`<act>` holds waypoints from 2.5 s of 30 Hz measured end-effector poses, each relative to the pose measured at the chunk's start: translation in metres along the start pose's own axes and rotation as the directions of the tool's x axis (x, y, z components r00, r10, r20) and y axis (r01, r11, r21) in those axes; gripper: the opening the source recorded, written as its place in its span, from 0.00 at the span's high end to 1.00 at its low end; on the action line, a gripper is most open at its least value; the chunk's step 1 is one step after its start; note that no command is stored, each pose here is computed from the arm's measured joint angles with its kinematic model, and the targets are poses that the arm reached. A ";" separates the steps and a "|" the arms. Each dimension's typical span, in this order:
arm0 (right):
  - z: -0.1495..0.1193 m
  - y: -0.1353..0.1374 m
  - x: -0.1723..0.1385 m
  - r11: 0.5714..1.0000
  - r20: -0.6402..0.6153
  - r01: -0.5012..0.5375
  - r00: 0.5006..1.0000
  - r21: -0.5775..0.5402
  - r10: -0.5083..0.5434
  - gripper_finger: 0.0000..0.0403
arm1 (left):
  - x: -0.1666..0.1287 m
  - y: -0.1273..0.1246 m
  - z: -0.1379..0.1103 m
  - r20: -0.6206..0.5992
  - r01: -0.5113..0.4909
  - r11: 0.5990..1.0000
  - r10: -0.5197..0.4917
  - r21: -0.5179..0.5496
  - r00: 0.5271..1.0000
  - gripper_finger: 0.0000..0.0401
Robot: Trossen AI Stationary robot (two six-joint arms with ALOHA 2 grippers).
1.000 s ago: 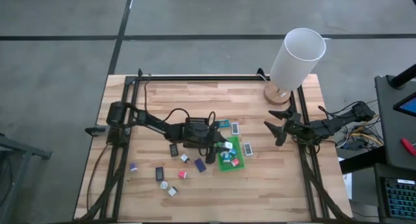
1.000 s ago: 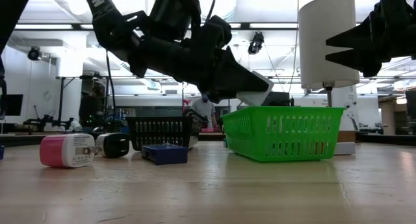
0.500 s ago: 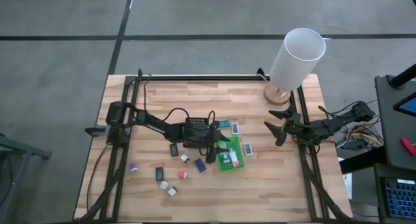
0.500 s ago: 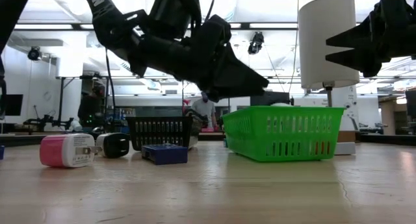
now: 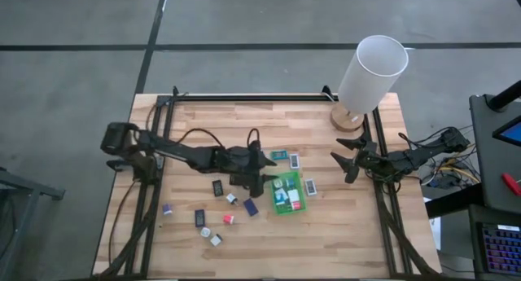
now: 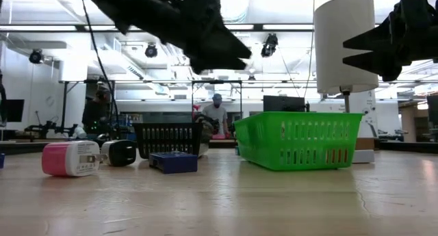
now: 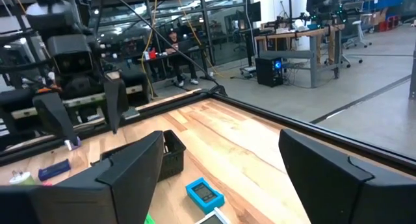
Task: Pick & Place Office items
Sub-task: Put the top white black charger adapter into the green bin
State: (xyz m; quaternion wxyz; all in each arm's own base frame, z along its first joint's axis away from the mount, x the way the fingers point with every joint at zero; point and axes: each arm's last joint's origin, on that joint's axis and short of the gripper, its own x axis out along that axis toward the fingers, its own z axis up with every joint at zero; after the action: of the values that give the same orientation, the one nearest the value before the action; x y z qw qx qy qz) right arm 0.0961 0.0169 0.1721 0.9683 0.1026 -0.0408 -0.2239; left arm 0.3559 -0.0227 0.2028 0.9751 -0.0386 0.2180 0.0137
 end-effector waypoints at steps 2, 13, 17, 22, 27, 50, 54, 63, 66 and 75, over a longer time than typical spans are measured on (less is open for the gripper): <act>0.000 0.000 0.000 1.000 0.000 0.000 1.000 0.000 0.000 0.24 | -0.009 -0.002 0.001 -0.033 -0.020 1.000 0.020 -0.023 0.999 0.46; 0.000 0.000 0.000 1.000 0.000 0.000 1.000 0.000 0.000 0.26 | -0.051 -0.015 -0.028 -0.264 -0.163 0.987 0.154 -0.011 0.952 0.46; 0.000 0.000 0.000 1.000 0.000 0.000 1.000 0.000 0.000 0.27 | -0.065 -0.016 -0.044 -0.347 -0.207 0.973 0.160 -0.103 0.924 0.46; 0.000 0.000 0.000 1.000 0.000 0.000 1.000 0.000 0.000 0.26 | -0.077 -0.021 -0.057 -0.365 -0.215 0.963 0.143 -0.163 0.920 0.46; 0.000 0.000 0.000 1.000 0.000 0.000 1.000 0.000 0.000 0.24 | -0.089 -0.036 -0.058 -0.346 -0.148 0.979 0.093 -0.137 0.934 0.46; 0.000 0.000 0.000 1.000 0.000 0.000 1.000 0.000 0.000 0.26 | -0.106 -0.049 -0.097 -0.408 -0.055 0.994 0.088 0.092 0.909 0.46; 0.000 0.000 0.000 1.000 0.000 0.000 1.000 0.000 0.000 0.24 | -0.105 -0.050 -0.105 -0.424 0.039 0.996 -0.001 0.079 0.906 0.46; 0.000 0.000 0.000 1.000 0.000 0.000 1.000 0.000 0.000 0.24 | -0.105 -0.051 -0.109 -0.424 0.107 0.991 -0.064 0.079 0.903 0.46; 0.000 0.000 0.000 1.000 0.000 0.000 1.000 0.000 0.000 0.25 | -0.101 -0.052 -0.111 -0.429 0.116 0.989 -0.064 0.096 0.901 0.46; 0.000 0.000 0.000 1.000 0.000 0.000 1.000 0.000 0.000 0.27 | -0.088 -0.050 -0.121 -0.453 0.102 0.989 -0.044 0.104 0.890 0.46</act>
State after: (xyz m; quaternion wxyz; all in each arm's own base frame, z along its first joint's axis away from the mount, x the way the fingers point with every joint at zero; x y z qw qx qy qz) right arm 0.0961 0.0168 0.1721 0.9683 0.1025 -0.0407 -0.2239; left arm 0.2276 -0.0836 0.1343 0.8986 0.0120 0.4362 -0.0457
